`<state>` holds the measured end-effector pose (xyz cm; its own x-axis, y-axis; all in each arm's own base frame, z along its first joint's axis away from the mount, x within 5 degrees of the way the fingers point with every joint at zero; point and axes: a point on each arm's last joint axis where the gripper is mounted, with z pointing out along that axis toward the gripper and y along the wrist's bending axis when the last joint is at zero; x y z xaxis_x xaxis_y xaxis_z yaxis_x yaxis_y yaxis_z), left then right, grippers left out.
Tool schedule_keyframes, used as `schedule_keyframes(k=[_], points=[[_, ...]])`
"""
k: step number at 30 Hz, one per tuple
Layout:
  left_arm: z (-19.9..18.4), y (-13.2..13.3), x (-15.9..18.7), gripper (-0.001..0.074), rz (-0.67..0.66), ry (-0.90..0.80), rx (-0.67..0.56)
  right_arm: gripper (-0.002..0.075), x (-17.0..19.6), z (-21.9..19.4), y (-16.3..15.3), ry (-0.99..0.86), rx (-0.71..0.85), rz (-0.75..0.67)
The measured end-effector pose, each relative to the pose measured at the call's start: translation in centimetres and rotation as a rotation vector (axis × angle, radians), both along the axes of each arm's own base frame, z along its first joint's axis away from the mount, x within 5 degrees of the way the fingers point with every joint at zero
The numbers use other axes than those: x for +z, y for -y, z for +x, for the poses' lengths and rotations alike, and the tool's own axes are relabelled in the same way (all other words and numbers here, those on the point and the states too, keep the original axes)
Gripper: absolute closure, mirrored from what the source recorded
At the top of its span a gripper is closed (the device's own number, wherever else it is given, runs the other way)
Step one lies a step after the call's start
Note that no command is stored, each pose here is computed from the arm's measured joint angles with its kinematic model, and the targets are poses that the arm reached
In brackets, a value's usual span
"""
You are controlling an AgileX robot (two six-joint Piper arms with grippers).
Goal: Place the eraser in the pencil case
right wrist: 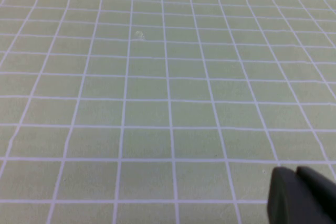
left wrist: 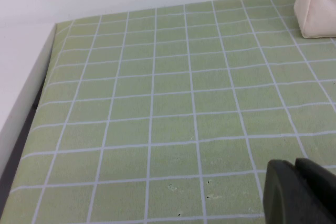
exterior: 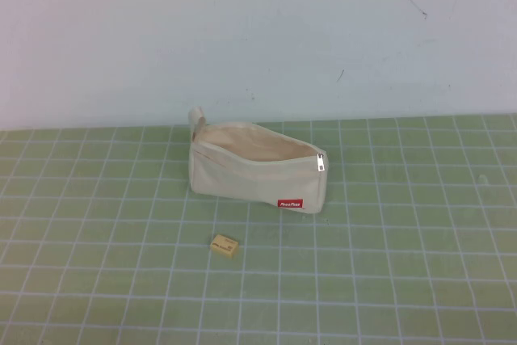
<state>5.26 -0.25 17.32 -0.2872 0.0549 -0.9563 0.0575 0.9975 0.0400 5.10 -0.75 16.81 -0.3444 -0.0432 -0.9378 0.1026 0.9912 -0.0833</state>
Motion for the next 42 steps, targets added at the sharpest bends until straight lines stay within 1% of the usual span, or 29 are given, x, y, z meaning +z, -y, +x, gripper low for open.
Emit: schedule_keyframes(k=[25,28,30,32,33,35,38,42], points=[[0.0,0.0,0.1,0.0736,0.004,0.016,0.0,0.0727,0.0,0.0,0.0,0.0,0.0,0.0],[0.2,0.0,0.6,0.0736,0.001,0.081,0.0,0.0727,0.0,0.0,0.0,0.0,0.0,0.0],[0.3,0.0,1.4,0.0736,-0.003,0.167,0.001,0.0727,0.0,0.0,0.0,0.0,0.0,0.0],[0.4,0.0,2.4,0.0736,-0.008,0.282,0.002,0.0727,0.0,0.0,0.0,0.0,0.0,0.0],[0.4,0.0,3.5,0.0736,-0.013,0.404,0.002,0.0727,0.0,0.0,0.0,0.0,0.0,0.0],[0.2,0.0,4.6,0.0736,-0.018,0.523,0.003,0.0727,0.0,0.0,0.0,0.0,0.0,0.0],[-0.2,0.0,5.8,0.0736,-0.024,0.665,0.004,0.0727,0.0,0.0,0.0,0.0,0.0,0.0],[-0.7,-0.1,7.0,0.0736,-0.035,0.804,0.006,0.0727,0.0,0.0,0.0,0.0,0.0,0.0]])
